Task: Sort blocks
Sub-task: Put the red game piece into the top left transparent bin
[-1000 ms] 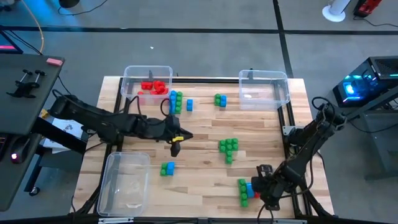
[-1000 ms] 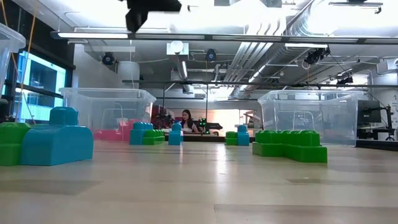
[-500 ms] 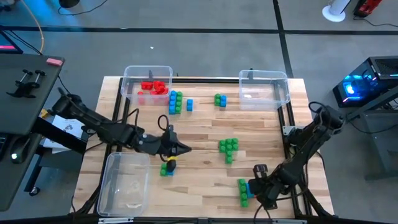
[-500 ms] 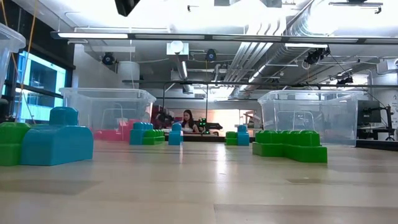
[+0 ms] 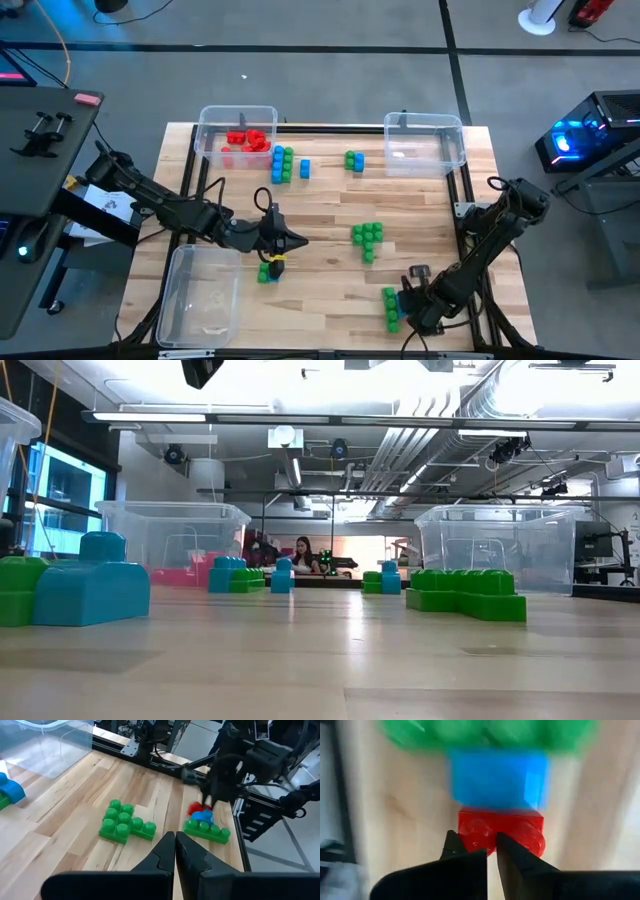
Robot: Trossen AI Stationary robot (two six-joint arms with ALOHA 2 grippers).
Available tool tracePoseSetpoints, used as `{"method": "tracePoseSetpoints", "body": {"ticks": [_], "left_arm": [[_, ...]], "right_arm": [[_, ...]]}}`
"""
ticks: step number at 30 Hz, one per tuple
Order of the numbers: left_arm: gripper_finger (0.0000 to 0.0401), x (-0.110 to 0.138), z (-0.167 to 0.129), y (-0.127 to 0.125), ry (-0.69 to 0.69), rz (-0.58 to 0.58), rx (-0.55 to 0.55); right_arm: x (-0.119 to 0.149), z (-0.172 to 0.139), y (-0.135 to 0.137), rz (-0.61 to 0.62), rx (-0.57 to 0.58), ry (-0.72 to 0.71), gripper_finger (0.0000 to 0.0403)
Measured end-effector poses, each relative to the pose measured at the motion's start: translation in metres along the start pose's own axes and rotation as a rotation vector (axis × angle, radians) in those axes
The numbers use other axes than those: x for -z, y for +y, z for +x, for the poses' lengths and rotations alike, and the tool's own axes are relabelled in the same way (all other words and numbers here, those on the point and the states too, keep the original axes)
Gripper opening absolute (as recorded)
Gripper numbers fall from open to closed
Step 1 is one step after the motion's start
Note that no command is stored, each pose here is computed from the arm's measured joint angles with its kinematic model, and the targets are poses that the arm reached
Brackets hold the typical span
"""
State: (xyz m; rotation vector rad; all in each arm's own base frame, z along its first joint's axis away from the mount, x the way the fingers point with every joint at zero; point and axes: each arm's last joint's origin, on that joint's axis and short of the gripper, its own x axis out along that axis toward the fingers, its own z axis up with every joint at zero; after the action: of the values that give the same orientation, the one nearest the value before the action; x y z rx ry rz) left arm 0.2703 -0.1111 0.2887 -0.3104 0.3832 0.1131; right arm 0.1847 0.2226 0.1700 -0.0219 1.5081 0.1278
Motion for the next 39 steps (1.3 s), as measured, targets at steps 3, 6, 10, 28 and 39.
{"method": "tracePoseSetpoints", "body": {"ticks": [3, 6, 10, 28, 39], "left_arm": [[0.0000, 0.000, 0.000, 0.000, -0.001, 0.000, -0.003], [0.0000, 0.000, 0.000, 0.000, -0.001, 0.000, -0.004], [0.0000, 0.000, 0.000, 0.000, -0.005, 0.004, -0.011], [0.0000, -0.001, 0.001, 0.002, -0.002, 0.007, -0.010], [0.0000, -0.001, 0.000, 0.002, 0.004, 0.011, -0.008]], "right_arm": [[0.009, -0.001, -0.009, 0.033, 0.092, 0.085, 0.0000], [0.015, -0.003, -0.019, 0.097, 0.204, 0.133, 0.0000], [0.011, -0.005, -0.035, 0.259, 0.339, 0.109, 0.0000], [-0.038, -0.020, -0.138, 0.605, 0.551, 0.008, 0.0000], [-0.017, -0.102, -0.195, 0.896, 0.418, -0.367, 0.0000]]}}
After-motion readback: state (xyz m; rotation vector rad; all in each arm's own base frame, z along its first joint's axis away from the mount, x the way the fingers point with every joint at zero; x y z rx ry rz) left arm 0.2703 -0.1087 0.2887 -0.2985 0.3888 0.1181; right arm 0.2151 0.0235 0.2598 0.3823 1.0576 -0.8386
